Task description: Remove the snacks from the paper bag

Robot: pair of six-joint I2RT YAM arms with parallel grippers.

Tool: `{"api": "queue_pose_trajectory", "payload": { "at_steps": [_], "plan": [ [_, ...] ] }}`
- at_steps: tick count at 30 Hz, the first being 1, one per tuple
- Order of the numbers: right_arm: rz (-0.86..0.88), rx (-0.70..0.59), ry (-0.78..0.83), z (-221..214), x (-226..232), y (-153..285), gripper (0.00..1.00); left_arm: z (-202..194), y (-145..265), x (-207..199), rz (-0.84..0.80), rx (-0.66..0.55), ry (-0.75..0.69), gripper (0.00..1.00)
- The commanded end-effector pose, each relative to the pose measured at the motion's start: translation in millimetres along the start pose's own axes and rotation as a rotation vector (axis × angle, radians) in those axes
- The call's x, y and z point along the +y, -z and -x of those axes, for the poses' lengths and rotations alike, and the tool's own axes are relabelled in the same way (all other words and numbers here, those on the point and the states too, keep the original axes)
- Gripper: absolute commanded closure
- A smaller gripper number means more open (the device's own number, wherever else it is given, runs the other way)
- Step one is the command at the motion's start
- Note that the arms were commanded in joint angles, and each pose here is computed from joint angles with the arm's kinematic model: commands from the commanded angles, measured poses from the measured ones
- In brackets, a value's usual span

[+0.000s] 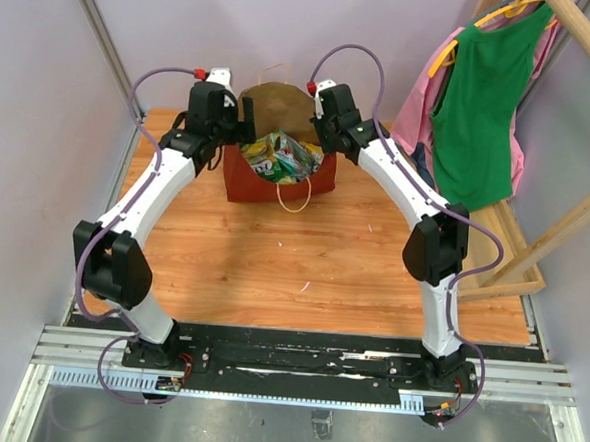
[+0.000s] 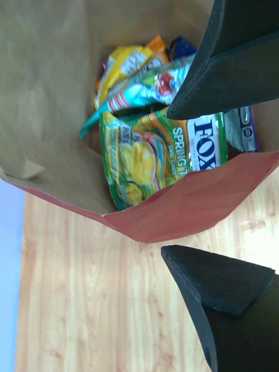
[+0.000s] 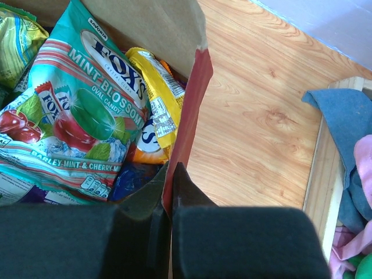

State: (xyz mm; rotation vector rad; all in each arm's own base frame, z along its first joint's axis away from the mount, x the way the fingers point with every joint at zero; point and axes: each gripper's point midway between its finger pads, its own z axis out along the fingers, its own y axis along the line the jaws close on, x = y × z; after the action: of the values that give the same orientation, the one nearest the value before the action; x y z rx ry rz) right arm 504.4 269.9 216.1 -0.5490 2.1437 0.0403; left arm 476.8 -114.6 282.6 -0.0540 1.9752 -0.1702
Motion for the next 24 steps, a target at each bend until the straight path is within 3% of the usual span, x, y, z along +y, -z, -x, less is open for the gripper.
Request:
{"api": "queue_pose_trajectory", "payload": {
  "at_steps": [1, 8, 10, 12, 17, 24],
  "plan": [
    [0.004, -0.064, -0.013, 21, -5, 27, 0.99, -13, -9, 11, 0.106, 0.052, -0.003, 0.09],
    [0.005, -0.054, -0.003, 15, -6, 29, 0.99, -29, -26, 7, 0.117, 0.107, -0.013, 0.18],
    [0.003, -0.057, -0.001, 16, -6, 31, 0.99, -32, -28, 5, 0.122, 0.113, -0.019, 0.31],
    [0.001, -0.062, -0.001, 16, -7, 33, 0.99, -31, -28, 3, 0.12, 0.108, -0.025, 0.56],
    [-0.002, -0.076, -0.007, 20, -10, 40, 0.99, -25, -28, -6, 0.111, 0.089, -0.047, 0.97],
    [0.01, -0.112, -0.042, 26, -11, 64, 0.99, -13, -14, -19, 0.086, 0.052, -0.077, 0.99]
  ]
}}
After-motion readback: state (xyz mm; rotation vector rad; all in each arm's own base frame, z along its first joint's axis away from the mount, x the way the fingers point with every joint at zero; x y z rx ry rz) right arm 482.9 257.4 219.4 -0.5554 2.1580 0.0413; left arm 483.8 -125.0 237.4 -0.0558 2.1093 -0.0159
